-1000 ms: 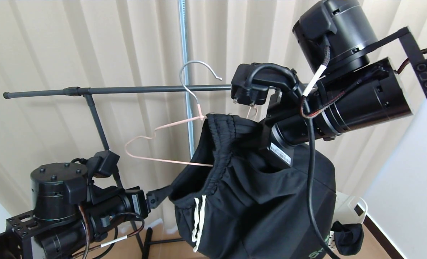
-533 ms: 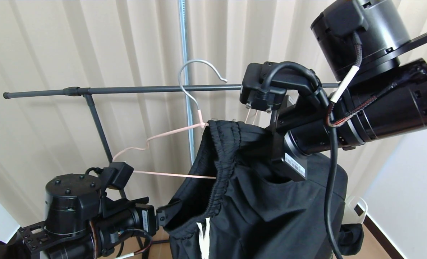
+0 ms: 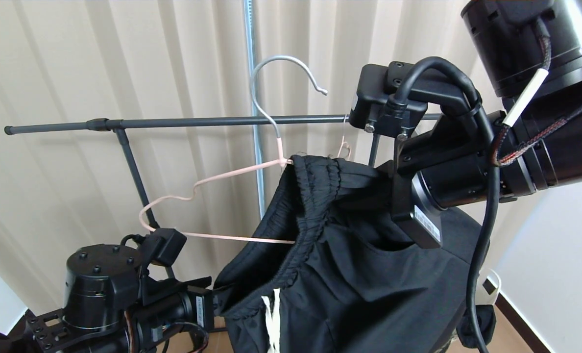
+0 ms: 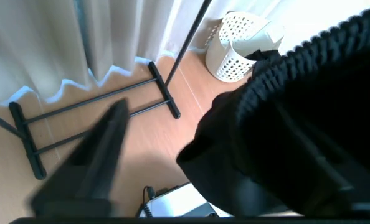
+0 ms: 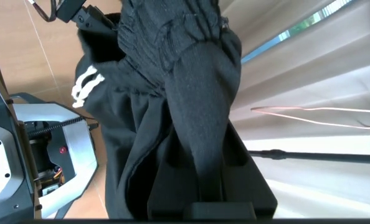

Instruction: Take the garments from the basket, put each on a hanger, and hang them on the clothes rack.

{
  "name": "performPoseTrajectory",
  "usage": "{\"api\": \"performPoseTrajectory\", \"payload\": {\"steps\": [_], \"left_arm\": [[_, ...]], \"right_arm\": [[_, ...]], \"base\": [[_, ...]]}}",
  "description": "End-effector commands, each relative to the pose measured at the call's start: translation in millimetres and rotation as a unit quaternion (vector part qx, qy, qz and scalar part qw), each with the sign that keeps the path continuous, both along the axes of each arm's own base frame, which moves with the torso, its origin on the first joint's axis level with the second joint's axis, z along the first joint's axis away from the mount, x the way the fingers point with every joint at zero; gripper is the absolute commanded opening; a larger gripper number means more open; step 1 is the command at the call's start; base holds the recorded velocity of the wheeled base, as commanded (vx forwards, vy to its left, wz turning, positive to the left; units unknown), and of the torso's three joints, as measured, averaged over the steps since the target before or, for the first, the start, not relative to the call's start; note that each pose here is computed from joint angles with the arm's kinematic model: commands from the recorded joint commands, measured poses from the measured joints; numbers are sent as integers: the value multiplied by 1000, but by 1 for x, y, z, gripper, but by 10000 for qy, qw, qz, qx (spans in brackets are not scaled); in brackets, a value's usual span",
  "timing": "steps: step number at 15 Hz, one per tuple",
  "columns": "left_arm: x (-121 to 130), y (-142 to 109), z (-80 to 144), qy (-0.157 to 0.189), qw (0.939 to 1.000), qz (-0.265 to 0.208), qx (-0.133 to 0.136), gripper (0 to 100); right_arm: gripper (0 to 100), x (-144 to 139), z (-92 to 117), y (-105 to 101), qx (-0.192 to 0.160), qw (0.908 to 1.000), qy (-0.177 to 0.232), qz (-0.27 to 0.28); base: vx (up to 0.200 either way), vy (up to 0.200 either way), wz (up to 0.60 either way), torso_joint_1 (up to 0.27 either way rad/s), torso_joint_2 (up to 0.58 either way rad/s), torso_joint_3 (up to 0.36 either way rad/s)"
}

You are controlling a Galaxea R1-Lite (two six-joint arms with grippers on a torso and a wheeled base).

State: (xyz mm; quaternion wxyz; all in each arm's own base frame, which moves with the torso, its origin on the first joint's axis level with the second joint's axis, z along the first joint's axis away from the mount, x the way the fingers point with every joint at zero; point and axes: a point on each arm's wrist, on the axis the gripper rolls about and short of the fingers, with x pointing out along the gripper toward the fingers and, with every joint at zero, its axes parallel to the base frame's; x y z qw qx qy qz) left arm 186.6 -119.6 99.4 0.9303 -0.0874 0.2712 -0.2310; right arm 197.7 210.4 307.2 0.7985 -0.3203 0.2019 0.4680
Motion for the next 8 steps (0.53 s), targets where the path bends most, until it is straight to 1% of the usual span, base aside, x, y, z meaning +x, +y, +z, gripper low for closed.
{"api": "performPoseTrajectory", "payload": {"steps": [1,2,3,4,5,8], "left_arm": [[0,0,2,-45,10000,7,-26,0],[0,2,6,-120,9999,27,-50,0],[0,6,10,-243,9997,64,-12,0],[1,9,11,-283,9996,98,10,0],[5,14,13,-354,9991,221,29,0],[11,22,15,-400,9983,427,11,0]], "right_arm": [[0,2,1,-8,33,9999,24,-157],[0,8,-3,-15,49,9990,176,-415],[0,11,-6,-24,30,9978,255,-610],[0,12,-9,-27,8,9974,286,-659],[0,12,-19,-36,-58,9961,368,-796],[0,16,-44,-50,85,9949,360,-934]], "base": [[0,0,0,0,0,0],[0,0,0,0,0,0],[0,0,0,0,0,0],[0,0,0,0,0,0],[0,0,0,0,0,0],[0,0,0,0,0,0]]}}
